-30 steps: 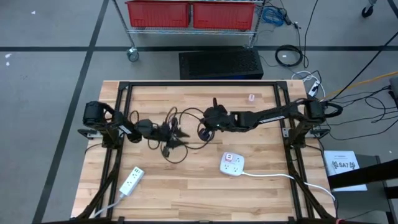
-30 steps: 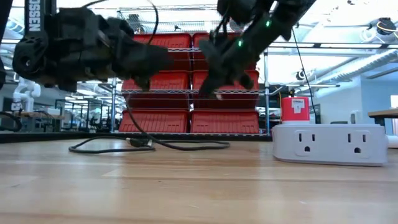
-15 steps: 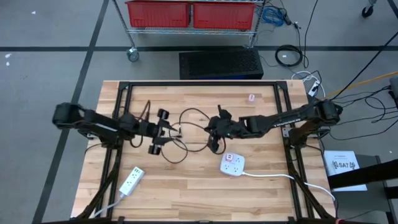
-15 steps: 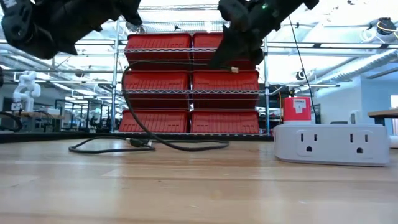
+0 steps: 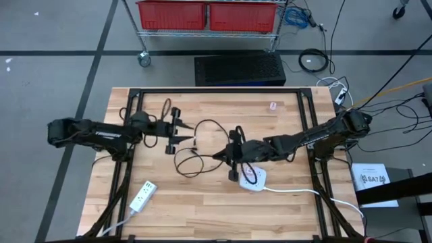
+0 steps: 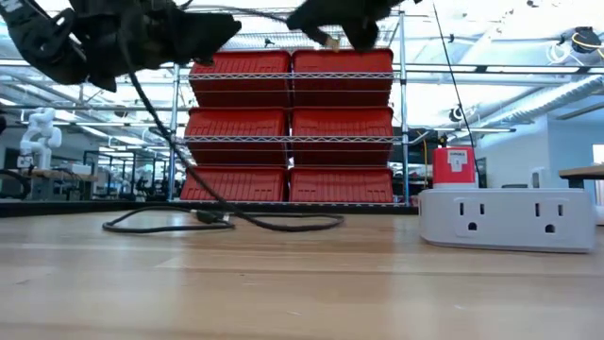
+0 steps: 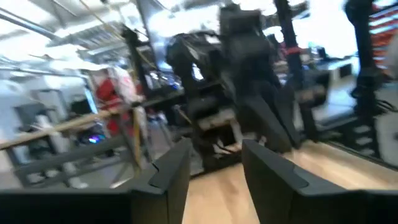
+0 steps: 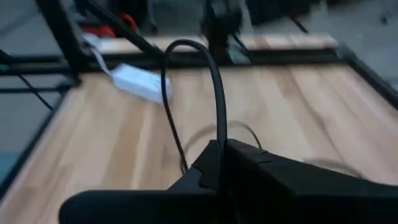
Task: Insert USB
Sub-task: Insert the top black USB cable into the red charger adapter
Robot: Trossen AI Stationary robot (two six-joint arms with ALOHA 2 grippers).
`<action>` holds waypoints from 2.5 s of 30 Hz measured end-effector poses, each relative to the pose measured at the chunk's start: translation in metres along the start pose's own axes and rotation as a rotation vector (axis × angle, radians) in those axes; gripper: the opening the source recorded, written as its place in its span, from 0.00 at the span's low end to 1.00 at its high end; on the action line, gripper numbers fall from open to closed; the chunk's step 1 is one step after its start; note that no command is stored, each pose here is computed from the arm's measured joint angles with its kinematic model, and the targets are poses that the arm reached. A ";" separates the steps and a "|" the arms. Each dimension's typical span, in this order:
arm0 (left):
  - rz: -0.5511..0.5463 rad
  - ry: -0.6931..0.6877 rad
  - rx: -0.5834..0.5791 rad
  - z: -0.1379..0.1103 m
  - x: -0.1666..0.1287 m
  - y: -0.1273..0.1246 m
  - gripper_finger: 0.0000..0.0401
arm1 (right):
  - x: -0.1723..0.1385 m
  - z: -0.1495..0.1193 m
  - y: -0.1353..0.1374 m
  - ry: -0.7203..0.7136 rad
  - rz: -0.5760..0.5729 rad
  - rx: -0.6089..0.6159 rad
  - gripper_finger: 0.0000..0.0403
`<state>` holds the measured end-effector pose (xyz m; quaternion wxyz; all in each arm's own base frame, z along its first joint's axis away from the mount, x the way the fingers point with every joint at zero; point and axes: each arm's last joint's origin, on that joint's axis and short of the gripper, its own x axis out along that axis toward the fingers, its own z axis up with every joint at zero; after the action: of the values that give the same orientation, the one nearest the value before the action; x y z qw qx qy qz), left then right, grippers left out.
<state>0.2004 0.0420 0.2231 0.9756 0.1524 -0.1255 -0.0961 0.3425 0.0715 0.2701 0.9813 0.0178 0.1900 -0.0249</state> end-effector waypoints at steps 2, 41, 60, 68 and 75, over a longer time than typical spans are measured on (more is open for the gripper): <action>-0.044 0.017 -0.017 -0.007 0.003 -0.003 0.33 | 0.001 0.006 -0.002 -0.051 0.024 -0.022 0.00; -0.239 -0.177 -0.010 -0.012 0.068 -0.036 0.02 | 0.018 0.012 -0.037 -0.115 0.223 0.071 0.01; -0.183 -0.195 -0.027 -0.008 0.070 -0.034 0.00 | -0.004 0.017 -0.041 -0.047 0.173 0.048 0.24; -0.167 -0.178 -0.036 -0.009 0.070 -0.034 0.00 | -0.033 0.018 -0.049 0.060 0.004 0.036 0.30; -0.163 -0.168 -0.057 -0.010 0.070 -0.033 0.00 | -0.055 0.016 -0.052 0.137 -0.057 0.043 0.32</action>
<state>0.2644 -0.0022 0.2181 0.9545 0.1257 -0.1914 -0.1911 0.2951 0.0208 0.3044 0.9643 0.0352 0.2565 -0.0555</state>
